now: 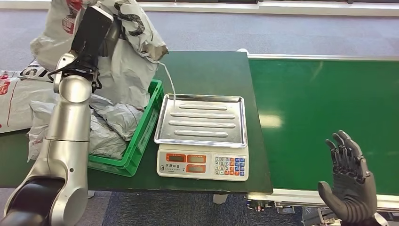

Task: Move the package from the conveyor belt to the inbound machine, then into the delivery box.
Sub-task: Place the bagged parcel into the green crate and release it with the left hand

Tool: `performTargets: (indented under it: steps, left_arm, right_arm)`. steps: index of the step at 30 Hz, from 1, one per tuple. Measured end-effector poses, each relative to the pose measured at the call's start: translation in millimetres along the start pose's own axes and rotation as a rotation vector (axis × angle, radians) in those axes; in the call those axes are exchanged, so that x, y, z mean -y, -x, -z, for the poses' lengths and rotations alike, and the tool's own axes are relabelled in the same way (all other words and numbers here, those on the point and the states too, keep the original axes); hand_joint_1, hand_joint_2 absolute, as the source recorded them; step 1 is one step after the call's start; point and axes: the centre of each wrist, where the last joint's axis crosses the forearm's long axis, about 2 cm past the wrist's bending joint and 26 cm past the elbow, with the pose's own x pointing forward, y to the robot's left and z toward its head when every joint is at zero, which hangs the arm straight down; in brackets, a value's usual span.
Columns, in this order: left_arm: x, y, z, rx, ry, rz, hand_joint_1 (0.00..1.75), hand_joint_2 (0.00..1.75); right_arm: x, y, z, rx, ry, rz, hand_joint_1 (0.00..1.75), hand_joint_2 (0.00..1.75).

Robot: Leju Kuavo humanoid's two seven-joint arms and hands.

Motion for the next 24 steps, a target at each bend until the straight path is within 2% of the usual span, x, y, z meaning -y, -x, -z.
performTargets:
  steps: [7, 8, 9, 11, 12, 13, 17, 24]
  left_arm:
    - [-12.8, 7.9, 0.9, -0.048, -0.084, 0.167, 1.73, 1.75]
    - [-13.3, 10.1, 1.6, -0.067, -0.081, 0.186, 1.53, 1.75]
    - [-13.7, 13.0, 2.5, -0.089, -0.076, 0.207, 1.16, 1.75]
    - [-13.6, 20.7, 4.9, -0.145, -0.066, 0.261, 0.3, 1.75]
    - [-13.2, 25.5, 6.1, -0.174, -0.064, 0.291, 0.07, 1.75]
    - [-12.5, 30.7, 7.1, -0.203, -0.066, 0.323, 0.0, 1.75]
    - [-7.7, 51.8, 7.9, -0.296, -0.073, 0.419, 0.0, 1.75]
    - [2.8, 82.6, -5.1, -0.417, 0.009, 0.429, 0.0, 1.75]
  right_arm:
    - [-0.1, 1.4, 2.4, -0.001, -0.003, -0.008, 0.0, 1.75]
    - [-0.1, 1.8, 2.9, -0.002, -0.003, -0.009, 0.0, 1.75]
    - [-0.1, 2.3, 3.3, -0.001, -0.003, -0.009, 0.0, 1.75]
    - [0.1, 3.3, 4.4, 0.0, -0.002, -0.008, 0.0, 1.75]
    - [0.5, 4.1, 5.3, 0.001, -0.001, -0.008, 0.0, 1.75]
    - [1.1, 5.0, 6.6, 0.003, -0.001, -0.008, 0.0, 1.75]
    - [4.2, 10.4, 14.7, 0.006, -0.003, -0.007, 0.0, 1.75]
    - [7.1, 18.7, 21.9, 0.004, 0.014, 0.02, 0.0, 1.75]
